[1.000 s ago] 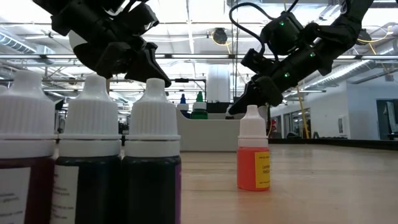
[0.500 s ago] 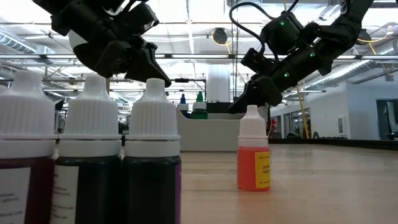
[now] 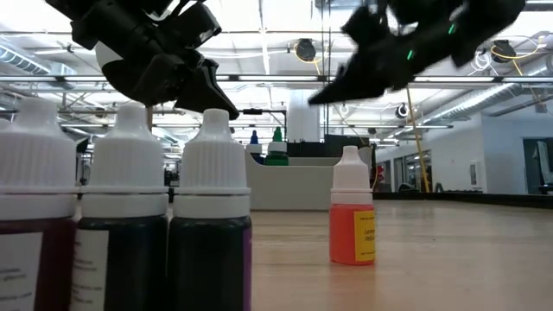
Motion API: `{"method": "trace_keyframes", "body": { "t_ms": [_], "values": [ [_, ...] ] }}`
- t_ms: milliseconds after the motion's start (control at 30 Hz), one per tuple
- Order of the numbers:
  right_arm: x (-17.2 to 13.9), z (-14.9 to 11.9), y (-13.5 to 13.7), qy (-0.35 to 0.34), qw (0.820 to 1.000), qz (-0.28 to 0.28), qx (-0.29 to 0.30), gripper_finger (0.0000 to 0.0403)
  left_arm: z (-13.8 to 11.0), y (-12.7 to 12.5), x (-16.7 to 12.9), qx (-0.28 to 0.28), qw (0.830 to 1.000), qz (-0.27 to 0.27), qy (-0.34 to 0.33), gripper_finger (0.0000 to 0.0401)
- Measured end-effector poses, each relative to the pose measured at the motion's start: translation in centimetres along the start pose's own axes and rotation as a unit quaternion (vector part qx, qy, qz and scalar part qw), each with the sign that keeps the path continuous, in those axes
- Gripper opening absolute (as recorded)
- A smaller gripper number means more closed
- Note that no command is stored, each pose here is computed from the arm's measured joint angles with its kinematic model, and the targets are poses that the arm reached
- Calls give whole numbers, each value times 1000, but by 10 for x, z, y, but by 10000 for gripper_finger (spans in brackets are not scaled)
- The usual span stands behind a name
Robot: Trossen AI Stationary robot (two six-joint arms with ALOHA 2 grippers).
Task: Pick & Place food coloring
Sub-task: Put the right small yellow food coloring bottle into the gray bin
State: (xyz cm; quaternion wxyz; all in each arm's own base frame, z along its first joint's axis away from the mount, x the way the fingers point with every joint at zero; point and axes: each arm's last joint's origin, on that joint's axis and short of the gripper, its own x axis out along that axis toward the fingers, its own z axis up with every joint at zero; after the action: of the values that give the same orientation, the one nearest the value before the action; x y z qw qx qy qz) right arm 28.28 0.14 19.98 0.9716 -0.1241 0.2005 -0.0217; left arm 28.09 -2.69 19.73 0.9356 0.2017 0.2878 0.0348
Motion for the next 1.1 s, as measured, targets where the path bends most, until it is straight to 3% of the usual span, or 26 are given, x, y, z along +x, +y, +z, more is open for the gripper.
{"method": "trace_keyframes", "body": {
  "t_ms": [233, 467, 600, 700, 900, 1100],
  "values": [
    [-15, 39, 79, 48, 995, 74, -48, 94, 0, 0, 0, -34, 999, 1, 0, 24],
    [4, 46, 163, 78, 984, 147, -68, 96, 0, 0, 0, -104, 995, 1, 2, 24],
    [26, 38, 199, 123, 971, 169, -116, 104, -1, -3, -1, -141, 990, -13, 7, 24],
    [39, 39, 211, 141, 964, 173, -141, 116, -2, -8, -2, -144, 989, -24, 18, 24],
    [54, 38, 203, 150, 966, 163, -132, 156, -3, -18, -5, -136, 989, -40, 30, 24],
    [56, 38, 202, 153, 954, 238, -103, 175, -2, -27, -8, -123, 990, -54, 35, 24]
  ]
}}
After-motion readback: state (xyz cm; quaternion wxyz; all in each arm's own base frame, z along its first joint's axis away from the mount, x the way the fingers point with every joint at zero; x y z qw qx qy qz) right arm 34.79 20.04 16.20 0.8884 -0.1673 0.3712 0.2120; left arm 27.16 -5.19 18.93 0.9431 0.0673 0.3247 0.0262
